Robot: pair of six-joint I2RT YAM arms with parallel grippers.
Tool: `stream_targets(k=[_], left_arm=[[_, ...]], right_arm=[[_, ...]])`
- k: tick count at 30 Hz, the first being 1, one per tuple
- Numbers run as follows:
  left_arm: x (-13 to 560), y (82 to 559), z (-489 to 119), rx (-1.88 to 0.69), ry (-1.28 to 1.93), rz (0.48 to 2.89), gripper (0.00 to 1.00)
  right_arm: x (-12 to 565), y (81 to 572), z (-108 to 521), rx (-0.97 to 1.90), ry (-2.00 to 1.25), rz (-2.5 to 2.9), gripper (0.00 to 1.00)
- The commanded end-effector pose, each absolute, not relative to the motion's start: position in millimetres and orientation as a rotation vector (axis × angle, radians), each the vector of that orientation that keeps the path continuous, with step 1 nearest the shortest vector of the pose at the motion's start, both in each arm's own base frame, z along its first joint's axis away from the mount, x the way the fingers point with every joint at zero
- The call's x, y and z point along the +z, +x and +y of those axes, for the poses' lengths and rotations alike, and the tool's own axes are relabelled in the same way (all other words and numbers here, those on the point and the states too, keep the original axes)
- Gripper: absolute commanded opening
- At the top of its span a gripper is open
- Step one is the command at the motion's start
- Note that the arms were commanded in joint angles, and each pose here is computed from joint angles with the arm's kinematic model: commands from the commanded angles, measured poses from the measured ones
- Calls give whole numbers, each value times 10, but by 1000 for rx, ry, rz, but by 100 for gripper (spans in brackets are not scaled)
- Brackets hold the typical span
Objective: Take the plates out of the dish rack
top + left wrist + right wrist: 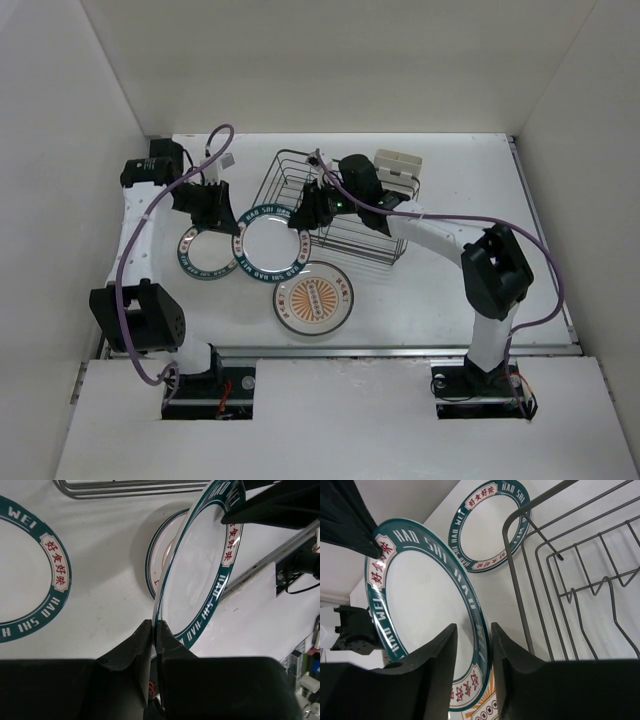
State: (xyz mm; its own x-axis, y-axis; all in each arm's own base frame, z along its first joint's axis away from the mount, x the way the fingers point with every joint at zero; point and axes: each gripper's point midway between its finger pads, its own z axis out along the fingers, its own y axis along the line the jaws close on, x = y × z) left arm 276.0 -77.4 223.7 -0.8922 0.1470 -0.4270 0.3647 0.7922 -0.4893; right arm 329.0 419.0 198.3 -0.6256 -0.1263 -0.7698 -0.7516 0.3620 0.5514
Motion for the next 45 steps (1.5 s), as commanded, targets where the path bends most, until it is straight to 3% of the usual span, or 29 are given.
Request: stream_targets(k=[1,5,15,24,31,38,45], left_arm=[[2231,2737,-823,-899,339,2589,0],[2127,2757,-736,-910,280,2622,0],[2028,2716,-551,-964,202,2644,0],[2162,2681,13,-942,-14,2562,0],[1864,2749,620,-937,-332,2526,0],[1433,2985,909,-939,-507,2547,0],[1078,3145,1072,-925,-625,2573,0]], right_arm=[[2291,3277,4341,1326,-799,1879,40],[2219,3279,4343,1325,-797,1901,47],[2213,3277,4345,1330,-789,1909,56],[2885,3491,4071,1116,-615,1868,67],[2597,4042,2985,644,-98,2112,68],[2540,4135,1855,346,223,2097,73],[2168,4164,1210,195,386,2164,76]])
